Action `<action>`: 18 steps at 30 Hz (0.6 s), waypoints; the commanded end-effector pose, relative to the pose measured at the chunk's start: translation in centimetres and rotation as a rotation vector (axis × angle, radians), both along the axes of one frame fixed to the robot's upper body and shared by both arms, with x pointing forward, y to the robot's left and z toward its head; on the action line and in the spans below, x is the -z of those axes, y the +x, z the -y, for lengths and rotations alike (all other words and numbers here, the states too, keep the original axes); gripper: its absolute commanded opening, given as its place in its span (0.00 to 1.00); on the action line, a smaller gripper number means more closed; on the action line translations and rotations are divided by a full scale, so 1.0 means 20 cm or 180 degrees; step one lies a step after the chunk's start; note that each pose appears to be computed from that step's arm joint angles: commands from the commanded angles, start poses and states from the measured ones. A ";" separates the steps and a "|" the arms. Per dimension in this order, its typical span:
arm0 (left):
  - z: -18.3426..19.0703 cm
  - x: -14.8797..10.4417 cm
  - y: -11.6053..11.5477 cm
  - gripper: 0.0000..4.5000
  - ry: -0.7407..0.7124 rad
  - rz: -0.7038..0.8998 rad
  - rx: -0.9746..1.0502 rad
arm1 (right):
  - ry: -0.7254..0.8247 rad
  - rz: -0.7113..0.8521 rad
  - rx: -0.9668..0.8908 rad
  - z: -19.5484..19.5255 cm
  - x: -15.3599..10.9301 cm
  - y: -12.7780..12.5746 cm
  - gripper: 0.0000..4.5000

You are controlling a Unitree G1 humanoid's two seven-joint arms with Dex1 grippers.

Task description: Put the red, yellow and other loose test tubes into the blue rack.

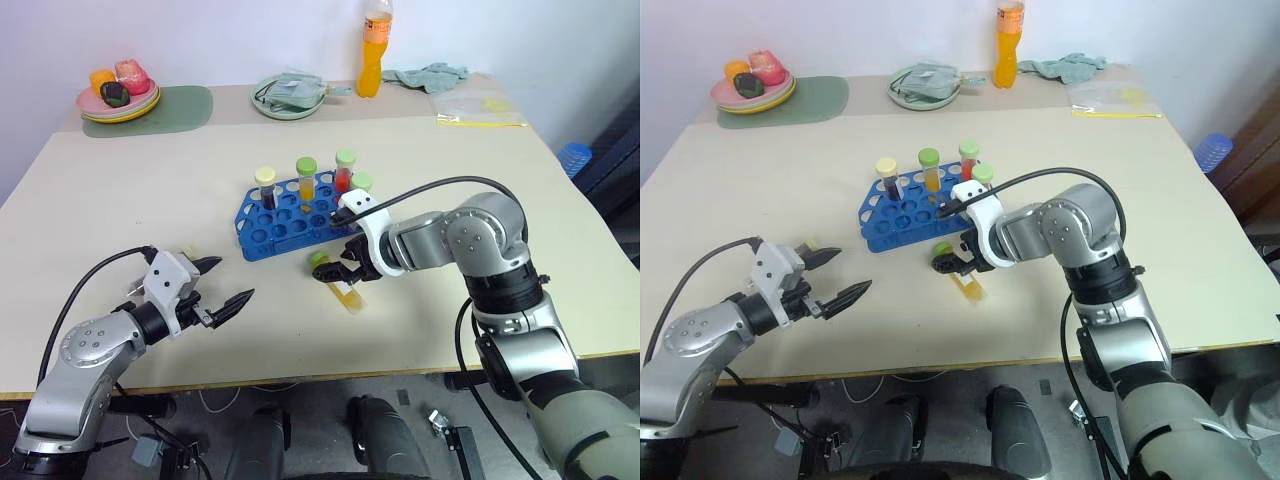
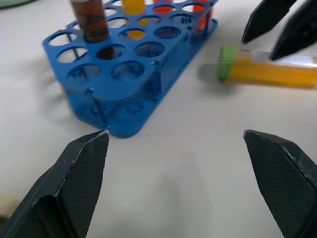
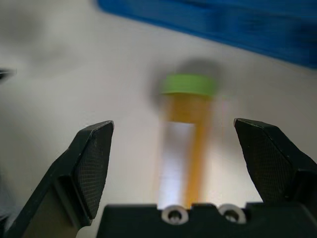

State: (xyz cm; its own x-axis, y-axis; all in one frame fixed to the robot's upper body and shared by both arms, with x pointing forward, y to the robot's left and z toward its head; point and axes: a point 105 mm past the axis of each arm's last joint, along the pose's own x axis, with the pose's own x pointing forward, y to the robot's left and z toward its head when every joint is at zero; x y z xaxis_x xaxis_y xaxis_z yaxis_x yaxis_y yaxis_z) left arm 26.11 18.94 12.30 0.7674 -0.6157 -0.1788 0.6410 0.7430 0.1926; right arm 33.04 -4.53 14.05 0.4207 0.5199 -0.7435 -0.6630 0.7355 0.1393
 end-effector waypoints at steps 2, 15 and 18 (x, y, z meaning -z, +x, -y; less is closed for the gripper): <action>0.02 -0.05 -0.03 1.00 -0.0022 0.0167 -0.0049 | -0.0212 -0.0029 0.0020 -0.02 0.01 0.00 0.96; 0.02 -0.05 -0.04 1.00 -0.0064 0.0181 -0.0135 | 0.0506 0.0820 -0.0818 -0.16 -0.30 -0.14 0.16; 0.03 -0.05 -0.05 1.00 -0.0070 0.0176 -0.0136 | 0.1093 0.2004 -0.1097 -0.19 -0.48 -0.12 0.16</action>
